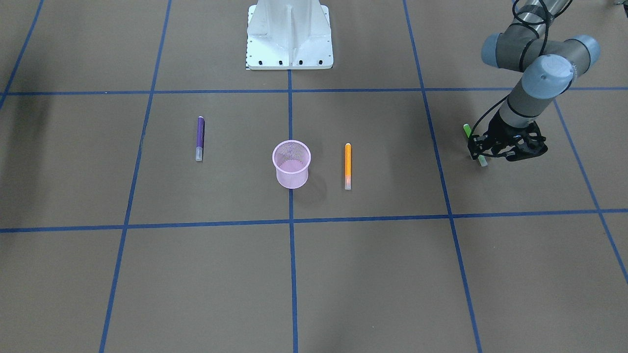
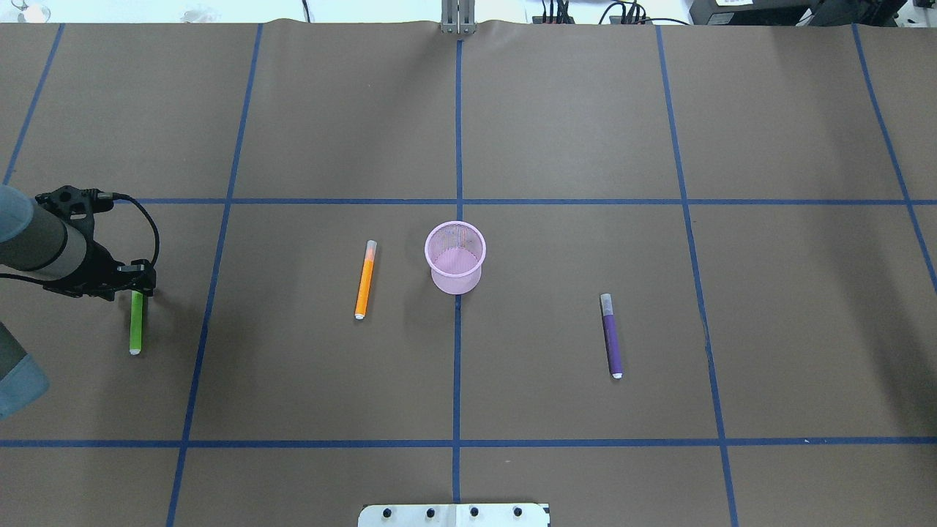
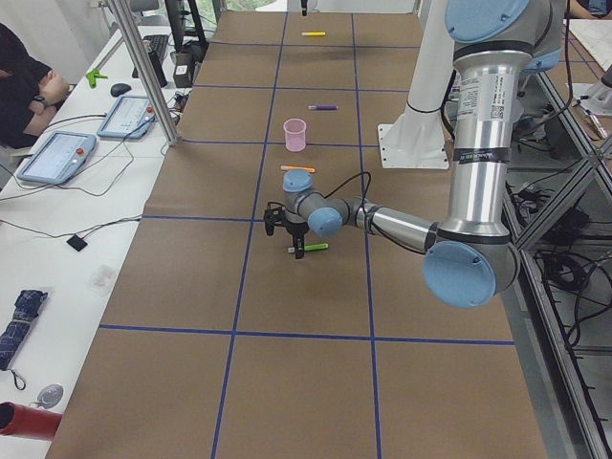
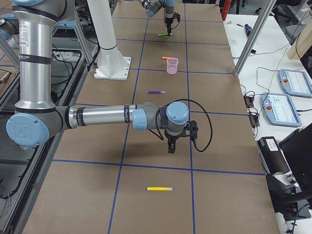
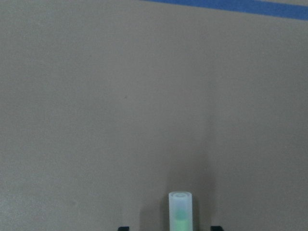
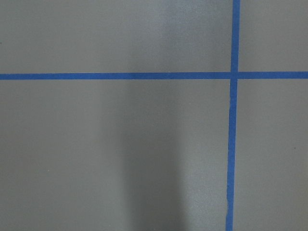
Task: Collect pens into pen holder
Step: 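Close the left gripper on the green marker's end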
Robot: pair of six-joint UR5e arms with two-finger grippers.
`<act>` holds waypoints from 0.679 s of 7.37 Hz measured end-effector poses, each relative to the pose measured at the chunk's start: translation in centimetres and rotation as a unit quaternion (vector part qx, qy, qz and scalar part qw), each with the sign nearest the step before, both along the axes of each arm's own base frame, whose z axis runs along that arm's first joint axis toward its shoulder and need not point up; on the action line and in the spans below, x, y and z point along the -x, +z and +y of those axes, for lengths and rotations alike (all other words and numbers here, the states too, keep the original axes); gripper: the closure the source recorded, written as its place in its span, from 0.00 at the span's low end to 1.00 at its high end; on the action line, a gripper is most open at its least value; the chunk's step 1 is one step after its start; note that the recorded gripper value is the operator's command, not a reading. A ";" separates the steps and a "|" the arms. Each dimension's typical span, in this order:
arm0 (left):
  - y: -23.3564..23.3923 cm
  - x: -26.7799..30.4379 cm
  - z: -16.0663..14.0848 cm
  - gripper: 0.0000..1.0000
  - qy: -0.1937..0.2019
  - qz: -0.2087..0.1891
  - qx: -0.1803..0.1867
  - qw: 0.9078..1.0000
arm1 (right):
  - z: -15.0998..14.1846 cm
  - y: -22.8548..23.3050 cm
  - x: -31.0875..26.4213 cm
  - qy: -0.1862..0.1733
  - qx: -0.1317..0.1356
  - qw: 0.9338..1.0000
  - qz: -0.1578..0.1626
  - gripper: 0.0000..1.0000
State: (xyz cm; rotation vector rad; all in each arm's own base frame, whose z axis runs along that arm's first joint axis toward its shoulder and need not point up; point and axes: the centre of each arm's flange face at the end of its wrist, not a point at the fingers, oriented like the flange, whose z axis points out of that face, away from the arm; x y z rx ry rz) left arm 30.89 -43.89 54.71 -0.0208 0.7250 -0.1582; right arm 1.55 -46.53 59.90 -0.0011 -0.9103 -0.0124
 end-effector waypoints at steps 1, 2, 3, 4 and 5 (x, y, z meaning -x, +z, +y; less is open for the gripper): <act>0.0 -0.1 0.0 0.37 0.001 0.000 0.000 1.000 | 0.0 0.0 0.0 0.000 0.000 1.000 0.000 0.00; 0.0 -0.2 0.1 0.38 0.002 0.000 0.000 1.000 | -0.1 -0.1 0.0 0.000 -0.001 1.000 0.000 0.00; 0.0 -0.2 0.1 0.39 0.002 0.000 0.000 1.000 | -0.1 -0.1 0.0 0.000 -0.001 1.000 0.001 0.00; 0.0 -0.2 0.1 0.40 0.002 0.000 0.000 1.000 | -0.1 0.0 0.0 0.000 -0.001 1.000 0.001 0.00; 0.0 -0.2 0.1 0.42 0.002 0.000 0.001 1.000 | -0.2 0.0 0.0 0.000 0.000 1.000 0.001 0.00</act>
